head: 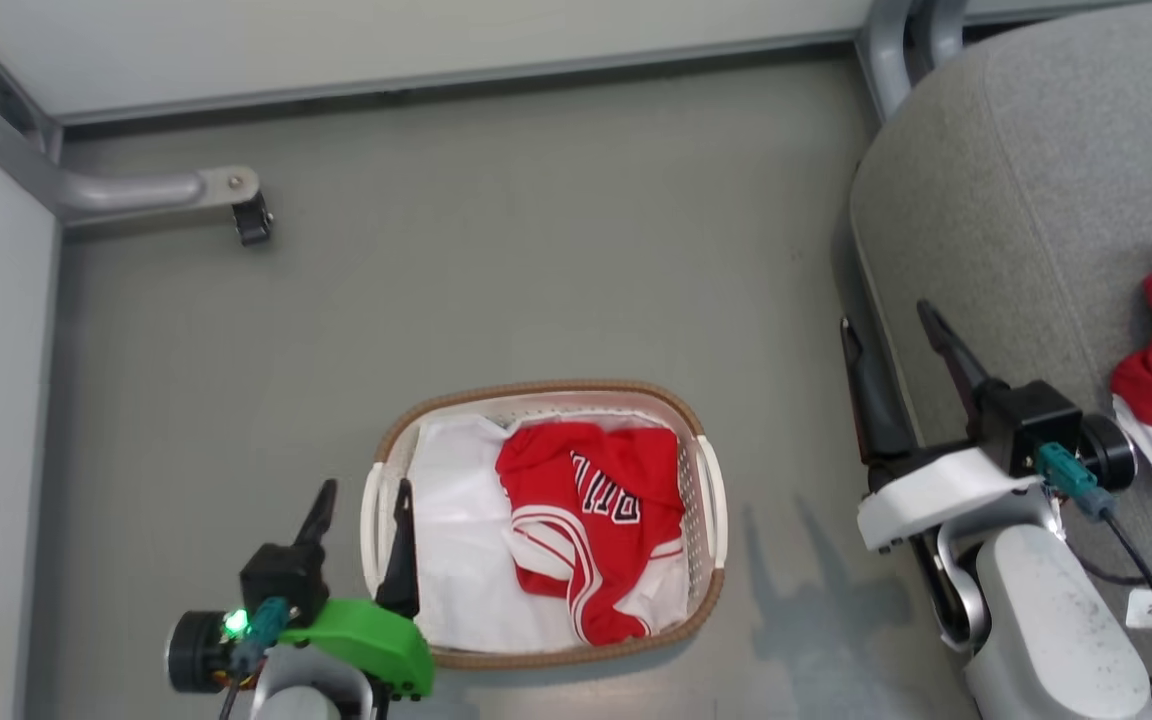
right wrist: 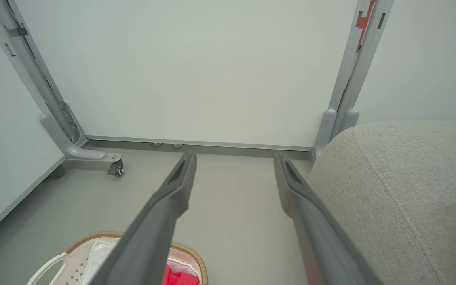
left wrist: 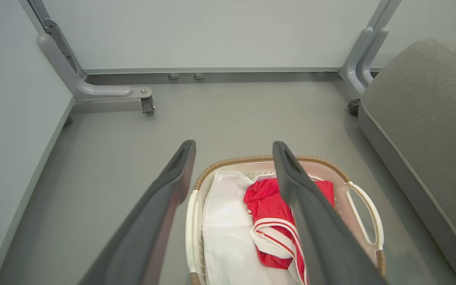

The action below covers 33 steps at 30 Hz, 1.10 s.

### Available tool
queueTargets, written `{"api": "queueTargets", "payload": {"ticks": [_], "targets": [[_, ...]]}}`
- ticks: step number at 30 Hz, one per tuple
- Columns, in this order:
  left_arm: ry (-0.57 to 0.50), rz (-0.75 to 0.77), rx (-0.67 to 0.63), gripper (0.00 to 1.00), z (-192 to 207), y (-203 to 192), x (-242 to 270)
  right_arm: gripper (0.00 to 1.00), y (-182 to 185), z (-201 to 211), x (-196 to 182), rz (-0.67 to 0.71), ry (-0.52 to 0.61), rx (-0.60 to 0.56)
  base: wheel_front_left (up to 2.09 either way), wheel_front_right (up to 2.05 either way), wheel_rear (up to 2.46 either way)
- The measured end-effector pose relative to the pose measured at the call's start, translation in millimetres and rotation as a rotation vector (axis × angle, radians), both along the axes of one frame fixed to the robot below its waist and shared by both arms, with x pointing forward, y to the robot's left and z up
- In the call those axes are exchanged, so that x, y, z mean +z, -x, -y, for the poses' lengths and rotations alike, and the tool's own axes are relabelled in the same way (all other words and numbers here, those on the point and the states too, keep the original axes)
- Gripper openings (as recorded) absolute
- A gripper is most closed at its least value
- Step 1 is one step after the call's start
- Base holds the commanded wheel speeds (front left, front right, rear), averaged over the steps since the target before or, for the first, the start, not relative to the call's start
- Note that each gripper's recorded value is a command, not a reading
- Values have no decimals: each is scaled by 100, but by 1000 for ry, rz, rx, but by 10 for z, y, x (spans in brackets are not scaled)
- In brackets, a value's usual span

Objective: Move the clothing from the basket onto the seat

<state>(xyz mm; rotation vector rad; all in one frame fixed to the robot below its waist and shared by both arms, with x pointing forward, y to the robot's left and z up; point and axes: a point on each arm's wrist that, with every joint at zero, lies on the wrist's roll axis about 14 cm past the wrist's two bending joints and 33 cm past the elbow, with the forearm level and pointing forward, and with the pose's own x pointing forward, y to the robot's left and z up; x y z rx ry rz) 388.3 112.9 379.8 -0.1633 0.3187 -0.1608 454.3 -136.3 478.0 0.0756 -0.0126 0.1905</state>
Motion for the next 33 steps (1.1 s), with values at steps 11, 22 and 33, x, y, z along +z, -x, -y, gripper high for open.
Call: {"api": "queueTargets", "payload": {"ticks": [11,22,33], "targets": [[21,-183,-240,100,636,-159,-675,100,-353,161,-211,-13,14,-38,0,0,0],[51,-404,-421,100,1057,-31,-1407,100,-537,240,-622,-79,28,-46,0,0,0],[55,-615,-570,100,1334,224,-2006,100,-672,327,-1005,-139,43,-54,0,0,0]]}}
